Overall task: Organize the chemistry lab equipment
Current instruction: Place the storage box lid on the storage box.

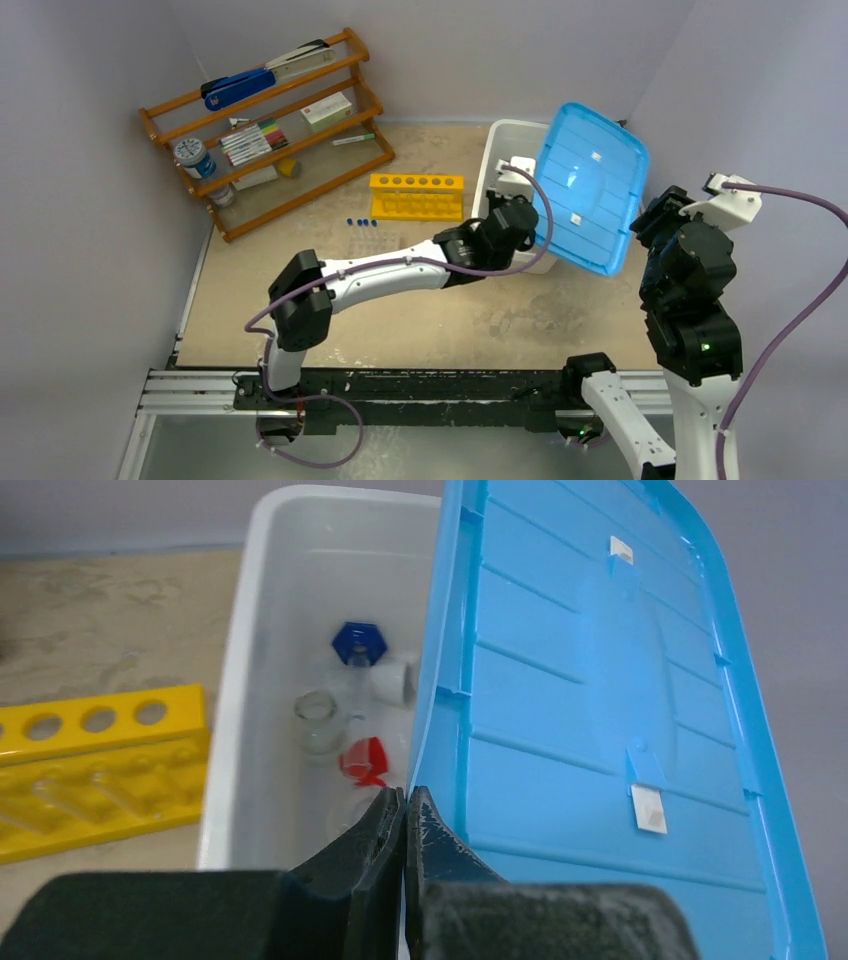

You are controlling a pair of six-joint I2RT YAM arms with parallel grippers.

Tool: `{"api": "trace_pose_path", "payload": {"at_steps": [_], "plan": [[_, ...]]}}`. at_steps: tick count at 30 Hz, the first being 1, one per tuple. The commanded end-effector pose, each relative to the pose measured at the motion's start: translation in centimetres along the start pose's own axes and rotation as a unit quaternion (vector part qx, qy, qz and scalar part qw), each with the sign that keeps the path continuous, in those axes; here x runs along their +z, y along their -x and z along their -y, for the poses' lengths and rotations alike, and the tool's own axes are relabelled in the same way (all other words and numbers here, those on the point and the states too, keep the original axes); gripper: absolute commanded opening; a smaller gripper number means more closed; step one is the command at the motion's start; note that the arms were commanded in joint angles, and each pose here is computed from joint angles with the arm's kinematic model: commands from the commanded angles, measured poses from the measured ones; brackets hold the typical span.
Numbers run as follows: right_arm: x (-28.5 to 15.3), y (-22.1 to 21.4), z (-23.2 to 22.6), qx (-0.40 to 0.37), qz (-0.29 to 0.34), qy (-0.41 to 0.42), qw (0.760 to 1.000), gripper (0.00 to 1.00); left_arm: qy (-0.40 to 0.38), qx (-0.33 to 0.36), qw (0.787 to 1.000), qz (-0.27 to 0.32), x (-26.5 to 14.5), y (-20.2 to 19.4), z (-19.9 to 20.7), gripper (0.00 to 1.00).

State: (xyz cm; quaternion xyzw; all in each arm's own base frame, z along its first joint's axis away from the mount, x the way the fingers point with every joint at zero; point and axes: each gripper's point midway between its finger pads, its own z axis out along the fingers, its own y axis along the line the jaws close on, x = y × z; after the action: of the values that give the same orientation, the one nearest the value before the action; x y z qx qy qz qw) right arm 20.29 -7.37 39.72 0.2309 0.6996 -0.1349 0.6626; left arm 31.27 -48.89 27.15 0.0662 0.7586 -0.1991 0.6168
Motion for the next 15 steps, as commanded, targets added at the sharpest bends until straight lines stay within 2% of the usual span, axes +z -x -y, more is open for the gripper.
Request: {"api": "trace_pose_path", "payload": {"at_steps": [1,8,15], "plan": [[0.9,-0.4,-1.1,0.006,0.001,0.014,1.000,0.51,0.044,-0.064,0.996,0.051,-0.5,5.7,-4.4,0.00],[2.6,-2.8,-3.5,0.001,-0.023,0.047,0.999,0.53,0.066,-0.051,0.996,0.030,0.1,2.7,-7.7,0.00],[6.2,-9.2,-7.6,-0.049,-0.097,0.100,0.989,0.85,0.079,-0.034,0.996,0.016,-0.2,1.2,-8.7,0.00]]}}
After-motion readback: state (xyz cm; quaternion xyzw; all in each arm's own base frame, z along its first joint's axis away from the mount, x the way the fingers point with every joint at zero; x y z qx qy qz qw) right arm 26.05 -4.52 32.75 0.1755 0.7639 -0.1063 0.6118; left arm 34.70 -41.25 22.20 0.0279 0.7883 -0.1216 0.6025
